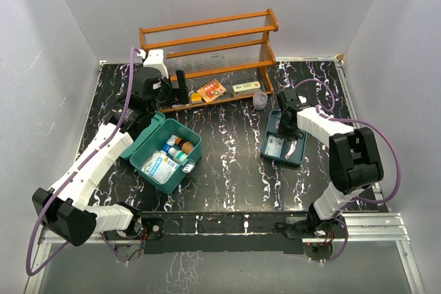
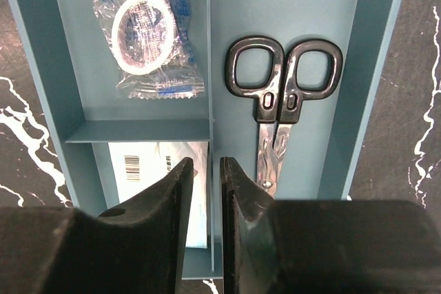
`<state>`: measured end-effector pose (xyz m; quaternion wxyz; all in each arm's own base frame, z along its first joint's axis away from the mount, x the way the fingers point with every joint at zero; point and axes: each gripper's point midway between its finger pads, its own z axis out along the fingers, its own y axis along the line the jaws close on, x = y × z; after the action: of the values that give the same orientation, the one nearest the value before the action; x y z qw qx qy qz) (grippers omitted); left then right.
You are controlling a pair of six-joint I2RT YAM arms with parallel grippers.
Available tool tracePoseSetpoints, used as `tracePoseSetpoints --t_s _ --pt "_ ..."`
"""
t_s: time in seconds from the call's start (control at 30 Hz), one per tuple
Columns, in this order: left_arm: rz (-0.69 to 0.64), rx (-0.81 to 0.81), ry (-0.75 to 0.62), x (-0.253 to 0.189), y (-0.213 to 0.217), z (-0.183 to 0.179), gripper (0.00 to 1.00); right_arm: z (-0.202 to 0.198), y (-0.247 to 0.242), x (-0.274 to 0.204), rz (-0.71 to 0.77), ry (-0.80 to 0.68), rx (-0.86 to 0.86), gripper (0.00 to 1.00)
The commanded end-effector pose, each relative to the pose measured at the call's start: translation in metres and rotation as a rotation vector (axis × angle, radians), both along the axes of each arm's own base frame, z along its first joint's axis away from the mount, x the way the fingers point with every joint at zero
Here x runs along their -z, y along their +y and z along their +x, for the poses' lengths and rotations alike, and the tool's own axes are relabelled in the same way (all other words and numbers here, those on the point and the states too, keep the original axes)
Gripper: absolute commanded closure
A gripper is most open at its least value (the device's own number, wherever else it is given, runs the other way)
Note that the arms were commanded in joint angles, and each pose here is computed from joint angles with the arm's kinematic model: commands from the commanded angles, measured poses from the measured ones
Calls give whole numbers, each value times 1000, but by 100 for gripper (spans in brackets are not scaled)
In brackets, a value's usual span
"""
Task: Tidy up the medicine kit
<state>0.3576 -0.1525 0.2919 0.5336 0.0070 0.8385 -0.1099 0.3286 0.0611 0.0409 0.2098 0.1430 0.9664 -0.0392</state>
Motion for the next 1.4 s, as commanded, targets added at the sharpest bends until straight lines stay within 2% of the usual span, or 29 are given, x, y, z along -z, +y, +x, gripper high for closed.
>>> tracePoseSetpoints --t_s 0.0,0.57,0.7,0.9,1.03,1.23,1.37 --pt "-14 4 -27 -10 -1 -2 1 20 -1 -2 6 -70 43 82" --pt "-11 8 -25 -9 -2 -1 1 30 -9 4 -42 -92 77 93" --pt "-10 9 -23 -9 -2 -1 1 31 -10 3 -47 -97 78 100" --pt "7 6 14 1 1 -6 1 34 -11 -11 -45 -132 84 100" --pt "59 7 120 27 8 -21 1 32 -12 -20 -44 -154 91 100" --pt "194 -96 411 86 53 -65 1 27 -9 -20 -20 -151 91 100" --pt "166 -165 535 111 81 -84 1 24 -7 -17 -7 -140 86 100"
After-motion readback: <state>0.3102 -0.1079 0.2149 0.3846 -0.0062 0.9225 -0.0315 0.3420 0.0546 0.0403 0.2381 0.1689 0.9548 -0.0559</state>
